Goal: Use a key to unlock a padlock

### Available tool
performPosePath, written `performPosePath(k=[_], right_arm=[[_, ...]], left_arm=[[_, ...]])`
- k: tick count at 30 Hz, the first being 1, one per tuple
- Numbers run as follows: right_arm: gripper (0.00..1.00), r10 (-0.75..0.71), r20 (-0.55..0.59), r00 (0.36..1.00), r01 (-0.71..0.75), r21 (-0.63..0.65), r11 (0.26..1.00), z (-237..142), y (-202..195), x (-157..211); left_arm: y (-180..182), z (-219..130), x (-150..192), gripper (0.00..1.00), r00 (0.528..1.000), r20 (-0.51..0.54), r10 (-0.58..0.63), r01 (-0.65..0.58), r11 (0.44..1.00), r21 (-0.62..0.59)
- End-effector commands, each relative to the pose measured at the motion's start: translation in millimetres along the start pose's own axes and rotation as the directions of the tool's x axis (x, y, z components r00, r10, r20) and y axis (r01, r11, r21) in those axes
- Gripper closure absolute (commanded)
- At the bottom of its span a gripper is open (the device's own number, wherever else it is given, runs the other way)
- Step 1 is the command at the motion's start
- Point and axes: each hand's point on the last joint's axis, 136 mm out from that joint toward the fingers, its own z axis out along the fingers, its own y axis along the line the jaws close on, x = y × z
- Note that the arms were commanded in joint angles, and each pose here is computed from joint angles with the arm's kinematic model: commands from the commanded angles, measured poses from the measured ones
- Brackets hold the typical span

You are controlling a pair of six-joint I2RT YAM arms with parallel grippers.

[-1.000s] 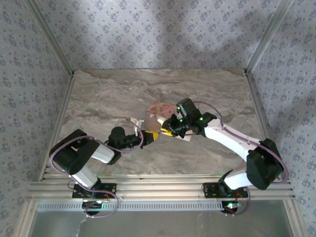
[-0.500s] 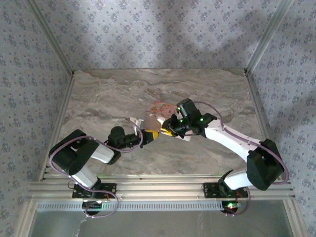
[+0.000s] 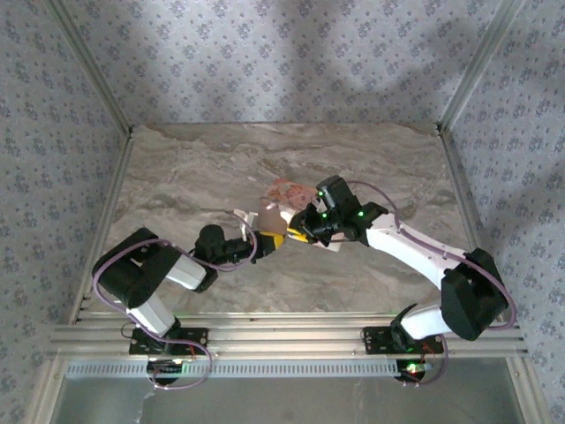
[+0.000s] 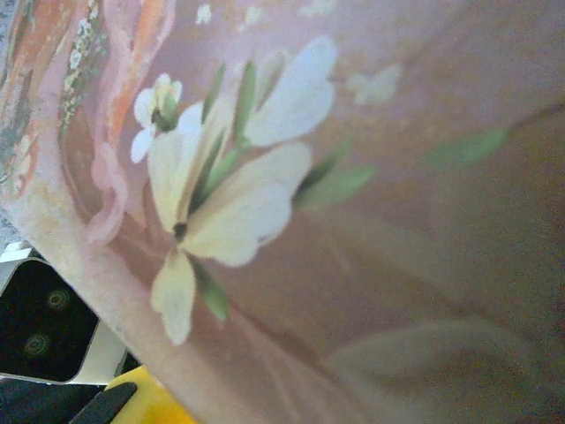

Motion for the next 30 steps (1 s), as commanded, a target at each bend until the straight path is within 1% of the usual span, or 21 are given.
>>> performPosePath(k=[1, 19, 25, 30], right_arm=[[1.0, -0.049, -0.078, 0.996, 0.04, -0.116, 0.992, -4, 29, 18], [1.0, -0.094, -0.113, 0.989, 0.093, -0.018, 0.996, 3, 8, 26], [1.0, -0.108, -0.126, 0.986, 0.11, 0.01, 0.994, 5, 5, 29], [1.0, -0.099, -0.136, 0.986, 0.1, -0.006, 0.995, 5, 9, 31]], left_arm=[[-17, 10, -16, 1.0, 0.998, 0.034, 0.054, -0.056, 0.996, 0.071], [-28, 18, -22, 1.0, 0.997, 0.039, 0.065, -0.069, 0.992, 0.107], [-34, 17, -29, 1.0, 0.993, 0.073, 0.094, -0.101, 0.99, 0.103], [-32, 21, -23, 1.0, 0.992, 0.056, 0.115, -0.12, 0.989, 0.086]])
